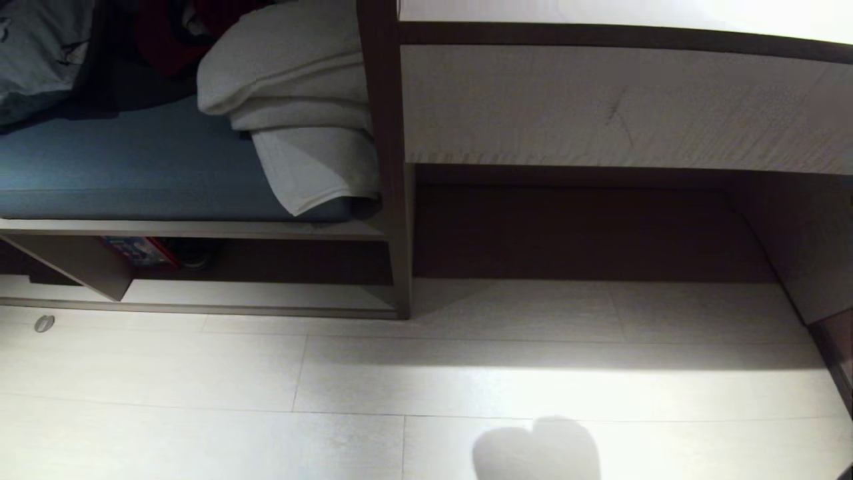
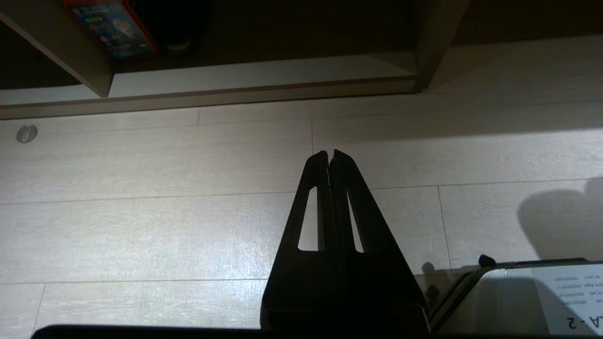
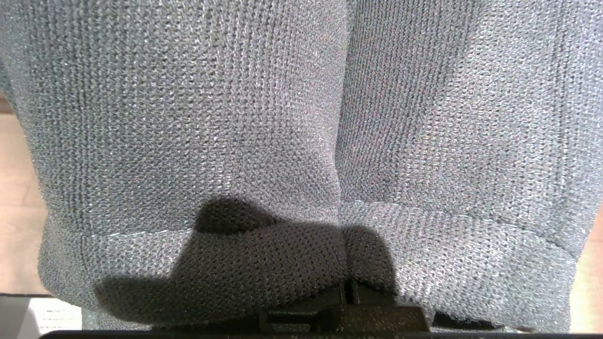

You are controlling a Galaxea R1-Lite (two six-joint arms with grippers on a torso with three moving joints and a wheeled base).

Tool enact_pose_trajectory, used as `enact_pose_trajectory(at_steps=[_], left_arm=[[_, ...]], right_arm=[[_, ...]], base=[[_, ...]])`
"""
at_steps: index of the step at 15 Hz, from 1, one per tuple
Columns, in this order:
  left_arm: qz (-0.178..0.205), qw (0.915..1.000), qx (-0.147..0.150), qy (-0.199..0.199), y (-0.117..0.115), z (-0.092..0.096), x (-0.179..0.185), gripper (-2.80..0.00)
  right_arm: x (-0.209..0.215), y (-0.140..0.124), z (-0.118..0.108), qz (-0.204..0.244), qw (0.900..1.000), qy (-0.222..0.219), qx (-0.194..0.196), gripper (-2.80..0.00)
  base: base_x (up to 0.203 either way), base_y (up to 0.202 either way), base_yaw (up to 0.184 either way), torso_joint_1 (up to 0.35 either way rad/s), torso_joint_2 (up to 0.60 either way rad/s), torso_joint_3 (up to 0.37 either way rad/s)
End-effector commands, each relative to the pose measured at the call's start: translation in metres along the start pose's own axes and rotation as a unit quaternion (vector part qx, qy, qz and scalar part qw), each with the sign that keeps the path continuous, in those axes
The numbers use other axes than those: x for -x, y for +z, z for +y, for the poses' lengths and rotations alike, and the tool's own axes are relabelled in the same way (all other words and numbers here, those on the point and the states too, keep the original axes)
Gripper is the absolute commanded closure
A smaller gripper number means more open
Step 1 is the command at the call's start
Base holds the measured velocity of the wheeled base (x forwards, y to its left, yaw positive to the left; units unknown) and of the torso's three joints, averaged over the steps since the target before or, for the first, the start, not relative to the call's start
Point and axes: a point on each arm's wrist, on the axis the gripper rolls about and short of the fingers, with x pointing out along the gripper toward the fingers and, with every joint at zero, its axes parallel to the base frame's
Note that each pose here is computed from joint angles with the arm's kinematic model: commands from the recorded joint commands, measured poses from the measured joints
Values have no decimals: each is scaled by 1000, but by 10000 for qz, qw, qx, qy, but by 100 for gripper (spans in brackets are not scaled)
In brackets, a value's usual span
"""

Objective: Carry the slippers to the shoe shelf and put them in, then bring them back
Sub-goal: Place the slippers into the shoe cabinet

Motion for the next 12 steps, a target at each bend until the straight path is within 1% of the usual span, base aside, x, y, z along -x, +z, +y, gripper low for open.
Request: enact_pose_trajectory(at_steps=[1,12], left_arm=[[8,10000,-3,-2,0,0,0,0],[39,10000,-18,-5,0,0,0,0]], right_arm=[[0,0,0,-4,10000,-3,0,0],[0,0,0,-4,10000,-3,0,0]], base=[[0,0,0,2,5,204],[0,0,0,1,1,201]])
